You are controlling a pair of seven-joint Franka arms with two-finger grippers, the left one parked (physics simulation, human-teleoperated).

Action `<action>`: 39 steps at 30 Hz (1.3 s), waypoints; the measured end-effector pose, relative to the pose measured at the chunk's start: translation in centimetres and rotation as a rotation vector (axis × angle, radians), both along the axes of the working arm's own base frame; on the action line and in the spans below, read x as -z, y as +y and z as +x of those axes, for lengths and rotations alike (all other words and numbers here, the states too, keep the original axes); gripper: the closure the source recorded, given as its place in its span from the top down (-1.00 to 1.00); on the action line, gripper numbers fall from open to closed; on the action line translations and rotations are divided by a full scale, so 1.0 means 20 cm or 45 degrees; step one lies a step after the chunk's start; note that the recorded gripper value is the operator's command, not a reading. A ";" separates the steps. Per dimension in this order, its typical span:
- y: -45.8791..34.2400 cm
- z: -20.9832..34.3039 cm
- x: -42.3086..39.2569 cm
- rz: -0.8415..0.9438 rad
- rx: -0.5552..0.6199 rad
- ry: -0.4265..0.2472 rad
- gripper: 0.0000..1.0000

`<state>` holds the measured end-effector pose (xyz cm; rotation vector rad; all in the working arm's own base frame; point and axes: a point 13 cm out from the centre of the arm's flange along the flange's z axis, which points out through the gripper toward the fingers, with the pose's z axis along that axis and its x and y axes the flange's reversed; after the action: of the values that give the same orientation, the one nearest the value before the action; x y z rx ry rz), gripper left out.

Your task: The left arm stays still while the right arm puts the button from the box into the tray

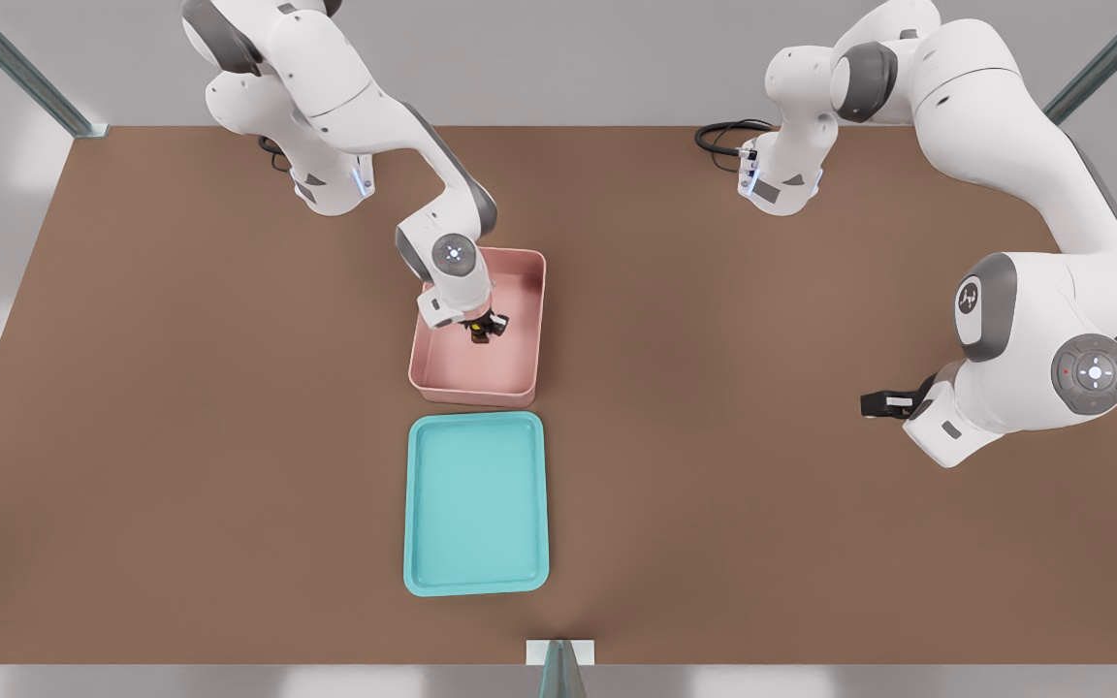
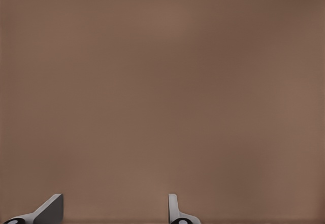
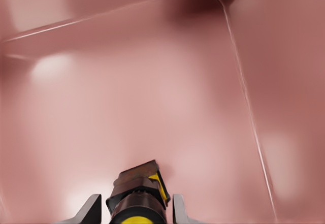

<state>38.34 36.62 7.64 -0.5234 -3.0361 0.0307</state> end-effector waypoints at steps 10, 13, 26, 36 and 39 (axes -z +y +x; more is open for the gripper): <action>0.04 0.07 -0.19 0.051 0.038 -0.054 -0.20; 0.06 0.15 -0.39 0.090 0.059 -0.099 -0.19; -0.02 1.33 -0.99 0.117 0.291 -0.261 -0.18; -0.04 1.61 -0.41 0.024 0.312 -0.179 -0.17; -0.03 1.63 -0.37 0.022 0.310 -0.183 1.00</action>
<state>70.90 35.93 14.97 -0.9273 -3.0805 -0.0459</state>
